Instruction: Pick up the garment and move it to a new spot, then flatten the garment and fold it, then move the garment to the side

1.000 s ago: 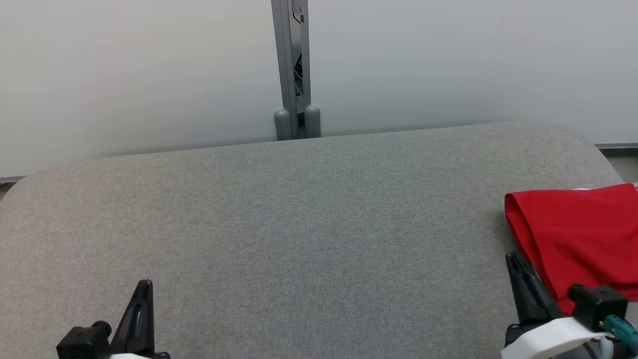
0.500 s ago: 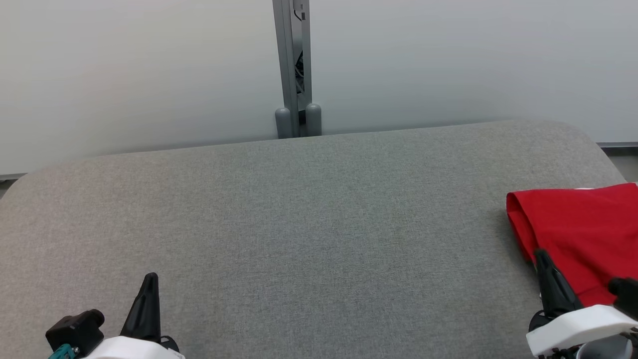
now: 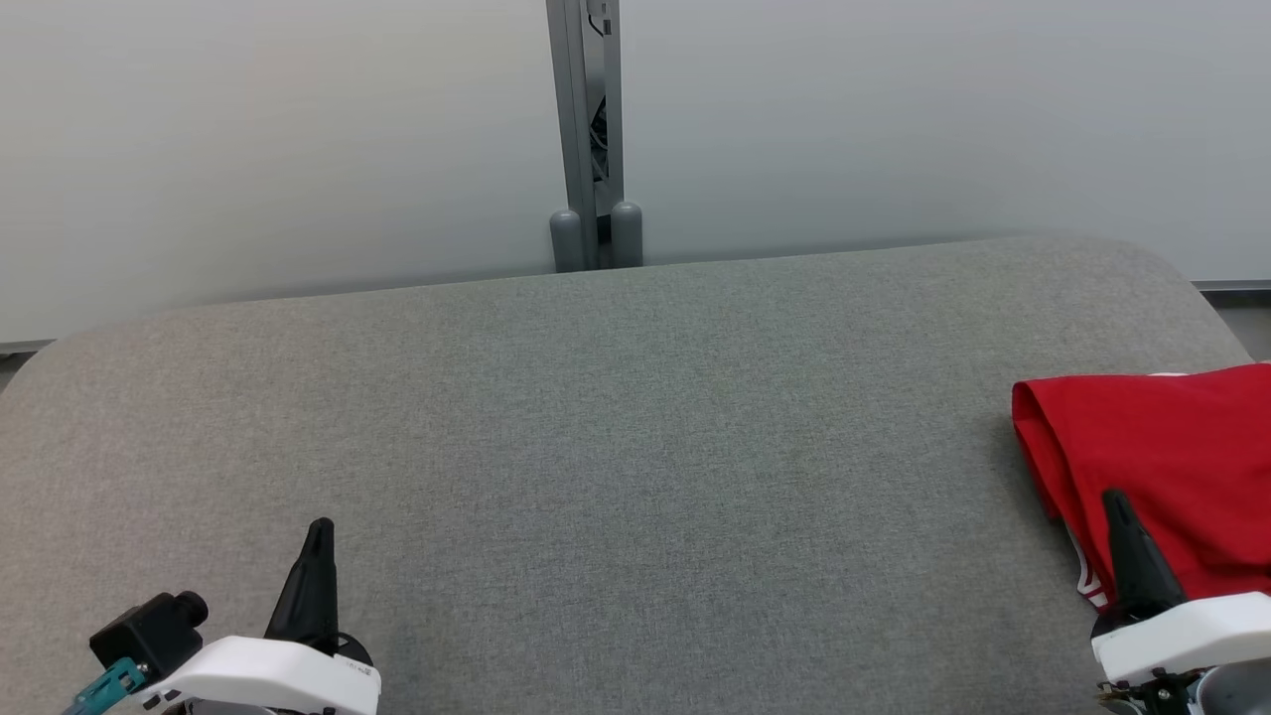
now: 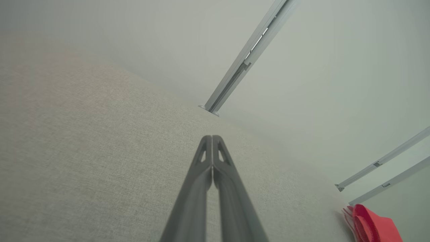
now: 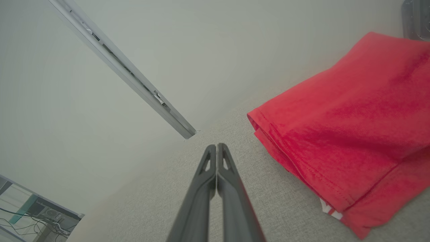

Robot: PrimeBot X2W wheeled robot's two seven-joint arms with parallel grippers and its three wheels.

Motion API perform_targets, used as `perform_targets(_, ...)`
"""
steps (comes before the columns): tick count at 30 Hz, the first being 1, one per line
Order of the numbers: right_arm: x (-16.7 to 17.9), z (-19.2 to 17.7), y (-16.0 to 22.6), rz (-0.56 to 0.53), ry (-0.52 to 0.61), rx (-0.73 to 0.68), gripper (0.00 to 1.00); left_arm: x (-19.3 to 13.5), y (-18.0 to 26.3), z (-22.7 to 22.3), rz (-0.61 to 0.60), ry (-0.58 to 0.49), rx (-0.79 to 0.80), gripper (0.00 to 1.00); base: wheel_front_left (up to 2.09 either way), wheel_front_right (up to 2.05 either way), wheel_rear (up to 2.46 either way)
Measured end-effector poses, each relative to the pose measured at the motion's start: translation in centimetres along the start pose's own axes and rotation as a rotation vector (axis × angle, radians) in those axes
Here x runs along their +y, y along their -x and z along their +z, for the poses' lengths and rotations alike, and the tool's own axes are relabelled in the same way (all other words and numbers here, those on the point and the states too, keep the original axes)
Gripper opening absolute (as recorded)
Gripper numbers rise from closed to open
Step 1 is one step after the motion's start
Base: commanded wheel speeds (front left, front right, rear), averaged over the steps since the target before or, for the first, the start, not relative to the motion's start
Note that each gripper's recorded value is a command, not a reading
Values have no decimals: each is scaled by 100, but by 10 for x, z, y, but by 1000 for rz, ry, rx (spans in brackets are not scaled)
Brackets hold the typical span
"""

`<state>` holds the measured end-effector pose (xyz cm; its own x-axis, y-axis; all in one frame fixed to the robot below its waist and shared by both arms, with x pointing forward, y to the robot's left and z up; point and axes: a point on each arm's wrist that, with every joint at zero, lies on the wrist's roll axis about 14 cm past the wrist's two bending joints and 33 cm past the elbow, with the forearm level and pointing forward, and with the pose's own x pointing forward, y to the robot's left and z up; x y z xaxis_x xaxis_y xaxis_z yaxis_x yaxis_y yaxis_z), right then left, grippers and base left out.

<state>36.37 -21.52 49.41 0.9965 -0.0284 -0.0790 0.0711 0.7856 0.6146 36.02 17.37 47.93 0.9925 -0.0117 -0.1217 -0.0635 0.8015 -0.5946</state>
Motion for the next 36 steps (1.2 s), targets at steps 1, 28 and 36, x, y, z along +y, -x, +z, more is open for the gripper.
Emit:
perform_targets(1, -1, 0, 0, -2, -13, 0, 0, -2, -1, 0, -4, 14, -1, 0, 0, 0, 0)
perform_targets(28, -18, 14, -7, -35, -354, -10, 0, -20, -18, -2, -43, 356, 20, 0, 0, 0, 0)
perform_targets(36, -20, 19, -9, -31, -439, -19, 0, -26, -22, -3, -51, 446, 23, 0, 0, 0, 0)
